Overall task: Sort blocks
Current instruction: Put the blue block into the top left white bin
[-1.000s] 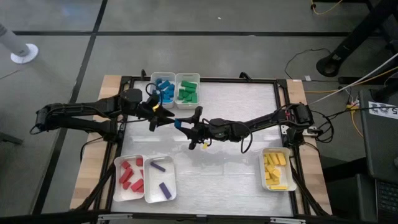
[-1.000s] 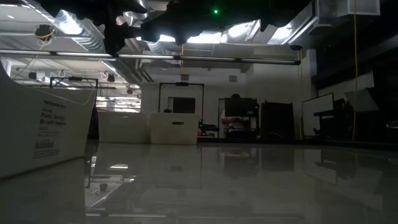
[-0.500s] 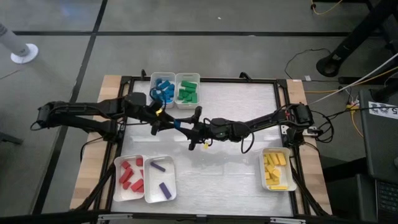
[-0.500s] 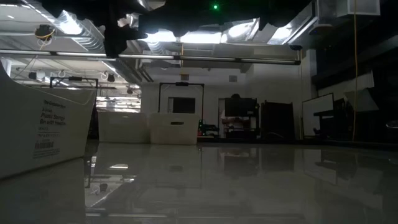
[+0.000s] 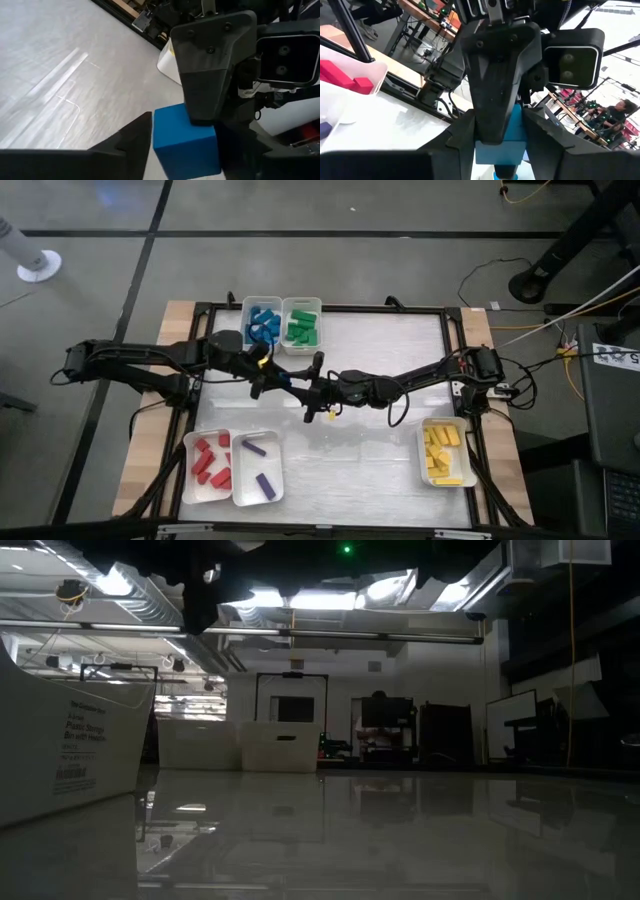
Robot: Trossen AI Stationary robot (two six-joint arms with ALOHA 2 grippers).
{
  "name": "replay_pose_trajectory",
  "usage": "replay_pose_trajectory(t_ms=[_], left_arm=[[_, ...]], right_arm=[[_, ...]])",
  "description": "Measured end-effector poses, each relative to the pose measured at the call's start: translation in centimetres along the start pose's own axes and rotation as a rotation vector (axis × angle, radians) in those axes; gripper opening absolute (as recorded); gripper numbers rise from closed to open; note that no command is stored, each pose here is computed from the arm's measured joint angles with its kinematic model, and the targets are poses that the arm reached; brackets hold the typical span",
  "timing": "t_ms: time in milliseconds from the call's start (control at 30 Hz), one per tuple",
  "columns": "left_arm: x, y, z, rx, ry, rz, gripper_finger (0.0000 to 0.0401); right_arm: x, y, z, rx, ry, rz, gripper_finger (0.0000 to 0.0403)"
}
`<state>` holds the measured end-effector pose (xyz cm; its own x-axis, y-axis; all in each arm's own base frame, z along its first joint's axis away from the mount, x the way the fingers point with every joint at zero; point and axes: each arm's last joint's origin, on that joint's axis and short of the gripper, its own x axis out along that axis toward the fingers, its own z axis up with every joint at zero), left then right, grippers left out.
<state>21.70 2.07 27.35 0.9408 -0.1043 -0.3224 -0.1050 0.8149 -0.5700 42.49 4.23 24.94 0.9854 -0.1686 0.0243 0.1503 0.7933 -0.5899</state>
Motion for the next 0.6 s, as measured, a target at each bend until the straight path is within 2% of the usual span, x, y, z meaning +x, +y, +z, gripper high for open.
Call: replay_pose_trajectory(t_ms=[200,467,600], left_arm=[[0.00,0.03,0.00,-0.015,0.000,0.002,0.0118],[-0.06,0.15,-0.11,-0.033,0.013,0.013,0.0118],[-0.09,0.31,-0.32,-0.038,0.035,0.029,0.0118]], right_arm=[[0.01,-0.03,-0.07,-0.014,0.008,-0.004,0.0149],[0.01,-0.04,-0.07,0.085,0.008,-0.005,0.0182],[0.01,-0.04,-0.07,0.090,0.009,-0.005,0.0199]])
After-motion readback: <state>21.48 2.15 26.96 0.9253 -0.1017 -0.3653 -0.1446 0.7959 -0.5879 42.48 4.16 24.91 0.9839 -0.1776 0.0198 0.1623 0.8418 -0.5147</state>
